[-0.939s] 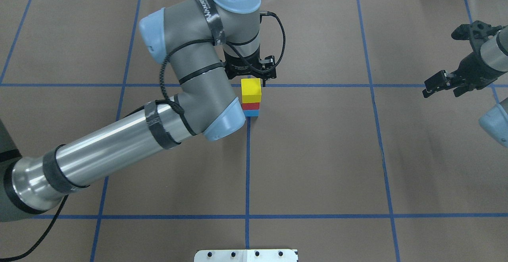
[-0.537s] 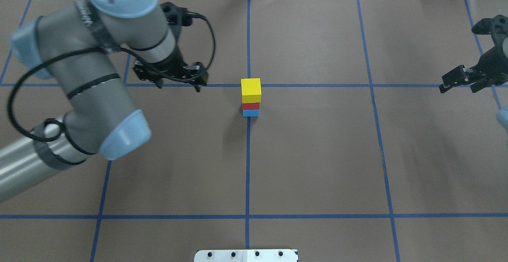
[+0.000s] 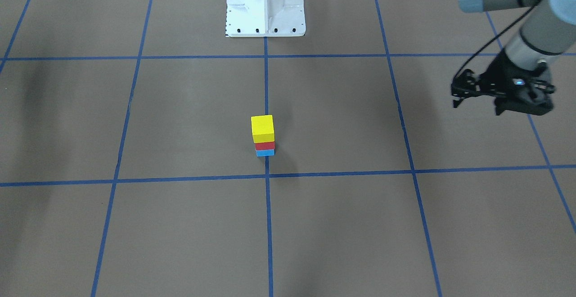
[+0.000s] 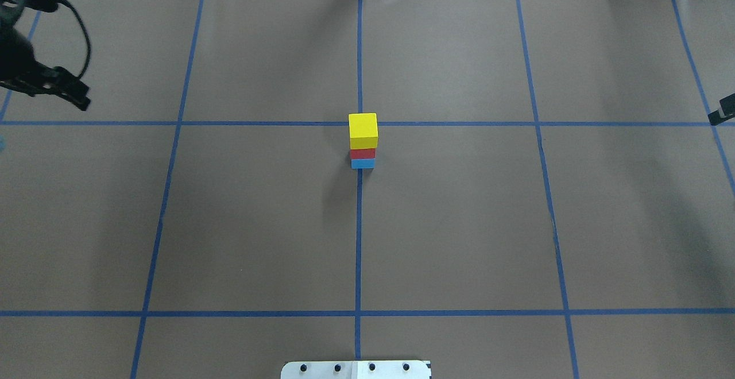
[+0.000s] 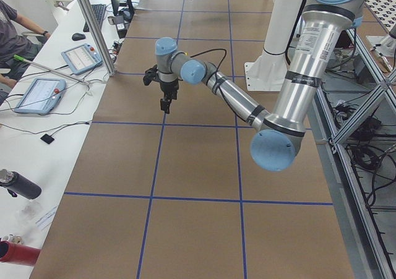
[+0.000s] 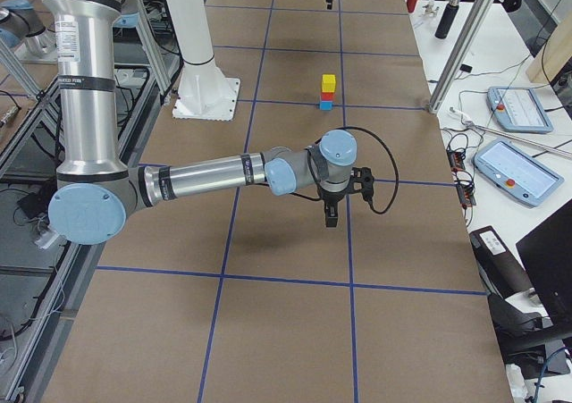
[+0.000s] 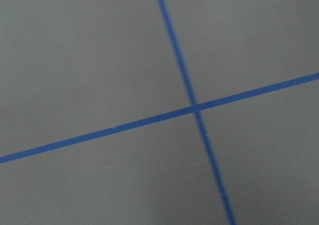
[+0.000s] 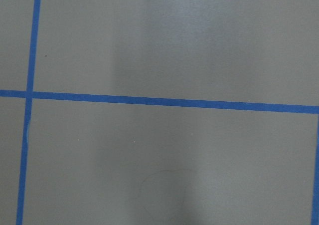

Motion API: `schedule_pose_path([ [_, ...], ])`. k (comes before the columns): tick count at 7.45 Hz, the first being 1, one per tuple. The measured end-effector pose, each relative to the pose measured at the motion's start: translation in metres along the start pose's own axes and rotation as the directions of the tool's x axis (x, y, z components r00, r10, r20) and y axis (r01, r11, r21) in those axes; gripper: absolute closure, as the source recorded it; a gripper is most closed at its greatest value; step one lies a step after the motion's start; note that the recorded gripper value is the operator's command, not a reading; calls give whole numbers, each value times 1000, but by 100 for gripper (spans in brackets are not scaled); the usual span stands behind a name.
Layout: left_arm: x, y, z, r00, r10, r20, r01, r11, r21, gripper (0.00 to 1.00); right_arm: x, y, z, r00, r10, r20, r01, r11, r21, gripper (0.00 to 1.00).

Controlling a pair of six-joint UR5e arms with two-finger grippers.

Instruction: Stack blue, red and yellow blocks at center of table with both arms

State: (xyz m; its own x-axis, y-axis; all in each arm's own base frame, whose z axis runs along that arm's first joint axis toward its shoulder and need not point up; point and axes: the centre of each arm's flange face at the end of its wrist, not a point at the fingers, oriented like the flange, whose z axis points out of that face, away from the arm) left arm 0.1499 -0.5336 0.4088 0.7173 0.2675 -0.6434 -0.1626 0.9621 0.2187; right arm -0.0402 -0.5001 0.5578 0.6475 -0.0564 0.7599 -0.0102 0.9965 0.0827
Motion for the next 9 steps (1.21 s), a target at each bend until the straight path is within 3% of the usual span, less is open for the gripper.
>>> schedule_pose_path([
  [3,-188,40,2,999,16,-33,-17,999,-27,0,35,6,-13,1000,12,-9,-12,1000,23,1],
  [5,-219,55,3,999,-8,-54,6,1000,-26,0,40,9,-17,1000,18,-15,-17,999,30,1],
  [9,-226,66,8,997,-20,-70,18,999,-33,0,39,8,-19,1000,13,-20,-12,999,38,1],
])
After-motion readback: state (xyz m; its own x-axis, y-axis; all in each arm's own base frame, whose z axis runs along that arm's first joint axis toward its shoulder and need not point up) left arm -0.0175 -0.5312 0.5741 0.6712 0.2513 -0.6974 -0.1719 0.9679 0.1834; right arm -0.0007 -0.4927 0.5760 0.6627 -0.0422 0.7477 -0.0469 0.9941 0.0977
